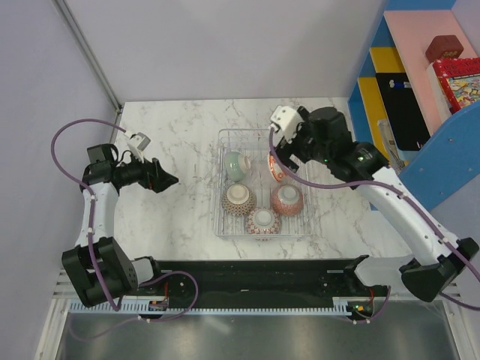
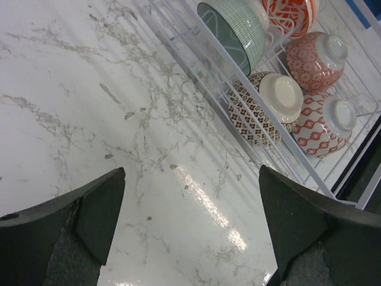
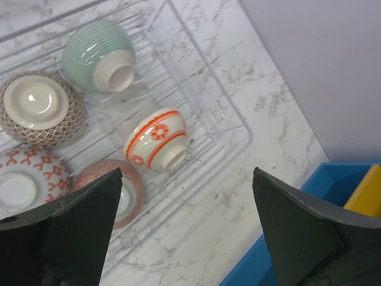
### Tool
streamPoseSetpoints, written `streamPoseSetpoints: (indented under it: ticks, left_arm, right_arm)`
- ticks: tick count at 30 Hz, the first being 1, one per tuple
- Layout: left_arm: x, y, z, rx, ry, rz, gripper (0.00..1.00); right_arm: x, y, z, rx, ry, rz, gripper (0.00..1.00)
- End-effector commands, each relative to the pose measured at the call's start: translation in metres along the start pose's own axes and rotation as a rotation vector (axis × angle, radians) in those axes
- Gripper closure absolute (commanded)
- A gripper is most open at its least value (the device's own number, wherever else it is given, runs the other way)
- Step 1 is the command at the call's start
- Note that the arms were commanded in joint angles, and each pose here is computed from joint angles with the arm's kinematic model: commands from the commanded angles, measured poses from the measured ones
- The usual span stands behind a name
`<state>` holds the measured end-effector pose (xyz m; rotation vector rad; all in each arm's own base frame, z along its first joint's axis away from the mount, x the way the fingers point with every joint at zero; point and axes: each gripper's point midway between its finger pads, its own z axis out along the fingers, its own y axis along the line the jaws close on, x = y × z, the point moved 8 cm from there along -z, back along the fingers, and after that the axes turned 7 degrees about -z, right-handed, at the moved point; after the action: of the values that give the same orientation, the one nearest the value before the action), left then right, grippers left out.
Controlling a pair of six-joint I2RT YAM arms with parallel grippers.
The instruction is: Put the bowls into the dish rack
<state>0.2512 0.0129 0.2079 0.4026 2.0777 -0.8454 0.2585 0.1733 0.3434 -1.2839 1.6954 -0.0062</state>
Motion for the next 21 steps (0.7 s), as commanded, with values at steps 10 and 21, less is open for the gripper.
streamPoseSetpoints:
  ticks: [10, 21]
  left_arm:
    - [-0.050, -0.054, -0.029, 0.166, -0.196, 0.310, 0.00]
    - [-0.035, -0.058, -0.028, 0.162, -0.191, 0.320, 0.00]
  right_arm:
    - [0.076, -0.071, -0.064, 0.143, -0.115, 0.396, 0.03]
    - [0.086, -0.071, -0.098, 0.183, -0.156, 0.470, 0.03]
